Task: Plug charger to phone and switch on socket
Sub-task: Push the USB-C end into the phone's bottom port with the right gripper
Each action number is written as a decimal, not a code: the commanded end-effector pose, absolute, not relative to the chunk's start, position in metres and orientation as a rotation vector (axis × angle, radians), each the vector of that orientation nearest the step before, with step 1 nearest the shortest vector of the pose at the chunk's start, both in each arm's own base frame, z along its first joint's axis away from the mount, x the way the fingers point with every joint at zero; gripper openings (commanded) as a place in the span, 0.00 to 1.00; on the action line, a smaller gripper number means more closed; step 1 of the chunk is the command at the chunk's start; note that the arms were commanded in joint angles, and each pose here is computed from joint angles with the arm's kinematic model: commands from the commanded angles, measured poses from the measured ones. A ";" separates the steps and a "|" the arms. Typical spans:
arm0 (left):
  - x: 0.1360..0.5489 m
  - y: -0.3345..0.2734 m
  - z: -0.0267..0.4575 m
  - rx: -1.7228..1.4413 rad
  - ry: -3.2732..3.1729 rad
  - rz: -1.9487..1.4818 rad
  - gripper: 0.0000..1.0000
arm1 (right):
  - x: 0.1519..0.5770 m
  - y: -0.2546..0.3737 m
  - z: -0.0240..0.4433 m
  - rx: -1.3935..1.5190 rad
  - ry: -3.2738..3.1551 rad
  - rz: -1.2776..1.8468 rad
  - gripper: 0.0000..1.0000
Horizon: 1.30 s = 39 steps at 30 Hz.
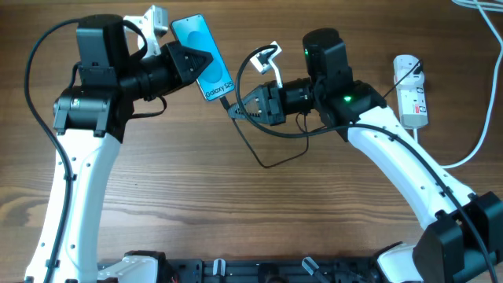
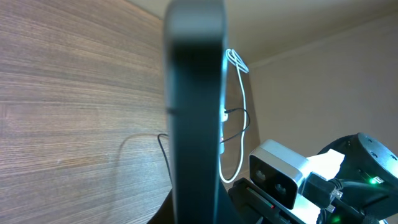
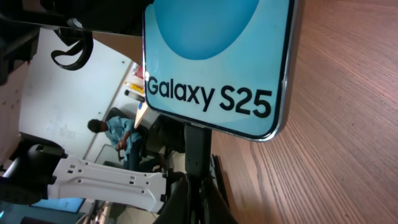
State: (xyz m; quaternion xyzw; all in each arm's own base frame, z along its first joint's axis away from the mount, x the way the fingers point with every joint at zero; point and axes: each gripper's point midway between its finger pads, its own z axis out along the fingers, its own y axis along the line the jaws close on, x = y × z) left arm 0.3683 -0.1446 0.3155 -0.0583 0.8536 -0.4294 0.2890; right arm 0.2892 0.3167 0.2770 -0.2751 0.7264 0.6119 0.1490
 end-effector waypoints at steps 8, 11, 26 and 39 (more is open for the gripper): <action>0.337 -0.185 0.303 -0.038 2.380 -1.262 0.04 | 0.309 0.314 0.297 -0.774 2.010 1.650 0.04; 0.334 -0.189 0.302 -0.023 2.387 -1.268 0.04 | 0.309 0.314 0.297 -0.775 2.010 1.649 0.04; 0.323 -0.196 0.293 -0.026 2.447 -1.261 0.04 | 0.309 0.314 0.297 -0.774 2.011 1.648 0.04; 0.313 -0.211 0.288 0.021 2.480 -1.234 0.04 | 0.316 0.315 0.303 -0.753 1.983 1.631 0.04</action>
